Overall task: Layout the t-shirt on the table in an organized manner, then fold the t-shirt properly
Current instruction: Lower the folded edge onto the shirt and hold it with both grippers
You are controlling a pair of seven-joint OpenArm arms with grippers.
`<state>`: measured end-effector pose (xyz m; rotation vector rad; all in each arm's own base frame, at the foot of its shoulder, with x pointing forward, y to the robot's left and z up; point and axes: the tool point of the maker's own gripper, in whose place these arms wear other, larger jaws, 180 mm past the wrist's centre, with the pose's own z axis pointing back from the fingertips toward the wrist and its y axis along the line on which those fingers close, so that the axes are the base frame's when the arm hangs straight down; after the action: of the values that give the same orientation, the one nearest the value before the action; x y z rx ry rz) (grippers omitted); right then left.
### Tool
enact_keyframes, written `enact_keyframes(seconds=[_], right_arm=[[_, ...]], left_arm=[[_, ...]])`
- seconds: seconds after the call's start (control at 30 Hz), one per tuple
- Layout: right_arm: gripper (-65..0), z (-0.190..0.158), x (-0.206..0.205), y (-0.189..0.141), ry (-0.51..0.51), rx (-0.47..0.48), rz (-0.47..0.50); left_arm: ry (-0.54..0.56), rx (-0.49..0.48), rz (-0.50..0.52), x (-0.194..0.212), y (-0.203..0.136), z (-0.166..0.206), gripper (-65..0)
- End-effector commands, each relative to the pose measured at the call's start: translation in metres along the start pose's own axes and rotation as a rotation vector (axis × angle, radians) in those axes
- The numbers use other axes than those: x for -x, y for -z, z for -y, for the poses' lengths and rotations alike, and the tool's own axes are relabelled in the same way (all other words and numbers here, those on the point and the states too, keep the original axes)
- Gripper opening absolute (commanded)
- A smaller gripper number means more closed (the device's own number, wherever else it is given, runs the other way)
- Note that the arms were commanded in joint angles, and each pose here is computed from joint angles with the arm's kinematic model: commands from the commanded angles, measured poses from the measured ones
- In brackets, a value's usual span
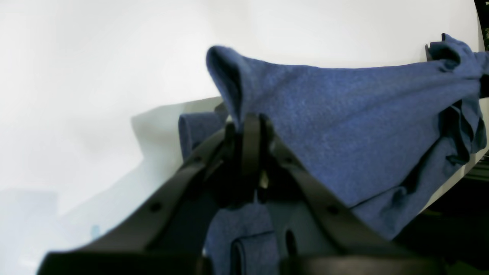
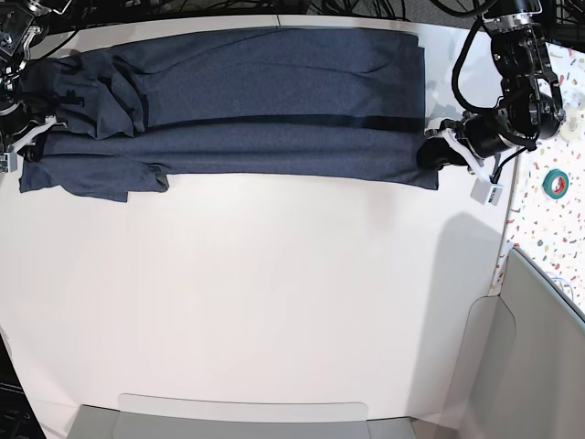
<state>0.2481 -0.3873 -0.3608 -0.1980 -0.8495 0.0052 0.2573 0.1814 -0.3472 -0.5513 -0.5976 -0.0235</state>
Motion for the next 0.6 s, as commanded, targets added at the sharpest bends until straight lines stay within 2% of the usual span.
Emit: enact_keyframes(seconds=[0.0, 0.13, 0.23, 0.3, 0.37, 0.43, 0.57], right_arm=[[-65.0, 0.007, -0.016, -0.003, -0.013, 0.017, 0.049], [-65.0, 0.007, -0.012, -0.002, -0.007, 0.016, 0.038], [-65.0, 0.011, 0.006, 0.000, 0.001, 0.019, -0.066], [-60.7, 0.013, 0.003, 0.001, -0.003, 0.024, -0.084], [-55.7, 0.014, 0.000, 0.000, -0.002, 0.027, -0.078], [-52.1, 0.017, -0.003, 0.000, -0.004, 0.031, -0.072], [-49.6, 0.023, -0.034, -0.005, -0.044, 0.055, -0.004]], left_arm=[[0.018, 0.001, 0.025, -0.010, -0.004, 0.001, -64.6], [0.005, 0.000, 0.010, -0.003, -0.003, 0.000, -62.5], [0.000, -0.001, -0.036, 0.007, -0.003, 0.000, -54.4], [-0.001, 0.001, -0.050, 0.010, -0.003, 0.001, -48.9], [-0.003, 0.000, -0.055, 0.012, -0.003, 0.000, -46.1], [-0.003, 0.000, -0.058, 0.012, -0.003, 0.000, -46.6], [-0.006, -0.003, -0.055, 0.012, -0.005, -0.001, -46.9]])
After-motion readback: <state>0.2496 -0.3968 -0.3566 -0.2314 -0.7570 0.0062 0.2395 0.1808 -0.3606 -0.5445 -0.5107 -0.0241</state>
